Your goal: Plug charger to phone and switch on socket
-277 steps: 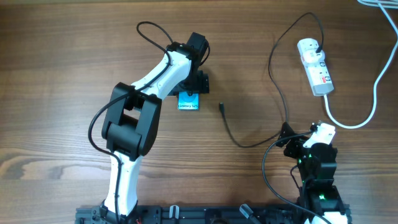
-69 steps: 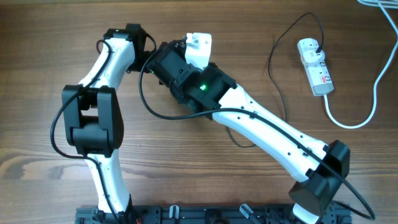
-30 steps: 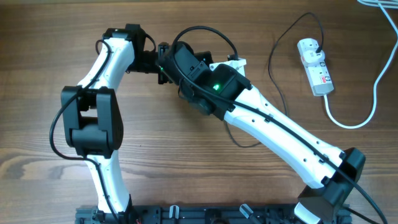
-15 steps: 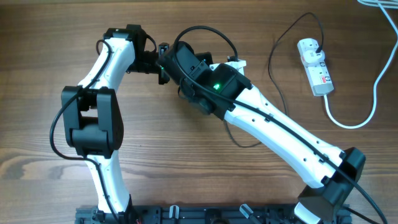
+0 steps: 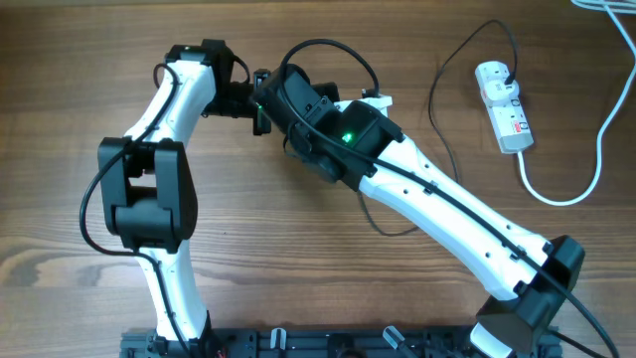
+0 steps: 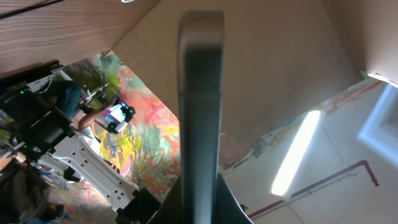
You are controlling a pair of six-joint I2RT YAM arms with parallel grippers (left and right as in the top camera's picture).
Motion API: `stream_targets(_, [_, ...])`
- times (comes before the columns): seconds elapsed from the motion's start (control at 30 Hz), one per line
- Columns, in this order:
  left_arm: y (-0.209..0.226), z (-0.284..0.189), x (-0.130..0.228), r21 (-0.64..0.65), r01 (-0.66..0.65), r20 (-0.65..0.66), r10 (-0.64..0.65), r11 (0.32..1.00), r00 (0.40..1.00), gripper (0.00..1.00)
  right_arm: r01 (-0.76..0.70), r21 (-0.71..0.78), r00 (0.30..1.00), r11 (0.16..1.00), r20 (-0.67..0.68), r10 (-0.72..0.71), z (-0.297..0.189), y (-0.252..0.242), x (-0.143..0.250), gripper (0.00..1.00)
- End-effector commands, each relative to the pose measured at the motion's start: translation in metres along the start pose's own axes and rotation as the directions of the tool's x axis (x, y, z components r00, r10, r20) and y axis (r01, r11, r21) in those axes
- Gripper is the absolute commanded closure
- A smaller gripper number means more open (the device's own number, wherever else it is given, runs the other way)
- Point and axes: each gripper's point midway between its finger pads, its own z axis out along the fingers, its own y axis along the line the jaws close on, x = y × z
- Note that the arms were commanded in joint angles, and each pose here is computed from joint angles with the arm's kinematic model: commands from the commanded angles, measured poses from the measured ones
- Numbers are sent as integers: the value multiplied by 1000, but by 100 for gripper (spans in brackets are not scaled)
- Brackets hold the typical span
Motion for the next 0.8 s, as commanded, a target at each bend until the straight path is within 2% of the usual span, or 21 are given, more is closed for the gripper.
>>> stream_targets(0.0, [-11,1,17,19,-44,-18,44,999,999,96,117,-35,993,992,28,-116,-7,8,-5,36])
stream_targets(0.1, [-16,-4,12,29,-115,-8,116,993,993,96,328,-55,943,943,70,-324,-15,17,-14,5])
stream_targets(0.13, [-18,-6,10,29,-134,-2,135,990,991,96,373,-61,927,926,72,-369,-19,20,-16,0])
stream_targets(0.27, [-12,-10,-3,-26,-162,59,163,987,985,96,587,-96,809,804,102,-579,-46,34,-31,0])
stream_targets(0.3, [-5,-12,-14,-79,-167,107,175,983,979,96,665,-95,746,741,123,-654,-54,38,-39,0])
stream_targets(0.37, [13,-20,-40,-218,-163,227,213,962,950,96,829,-86,559,552,133,-819,-62,42,-46,0])
stream_targets(0.43, [28,-30,-60,-332,-137,321,248,933,914,96,910,-83,413,406,94,-906,-61,37,-49,0])
stream_targets(0.47, [32,-35,-68,-375,-141,347,280,916,895,96,928,-80,368,364,47,-928,-58,30,-53,0])
stream_targets(0.57, [29,-34,-68,-401,-250,303,385,881,872,96,936,-62,339,348,-115,-934,-44,1,-68,0])
stream_targets(0.67, [9,-21,-42,-274,-490,145,539,828,829,96,938,20,343,347,-219,-913,-23,-27,-96,0])
stream_targets(0.77, [-5,-19,-23,-181,-624,89,645,760,759,96,938,114,345,326,-305,-888,-3,-64,-114,0])
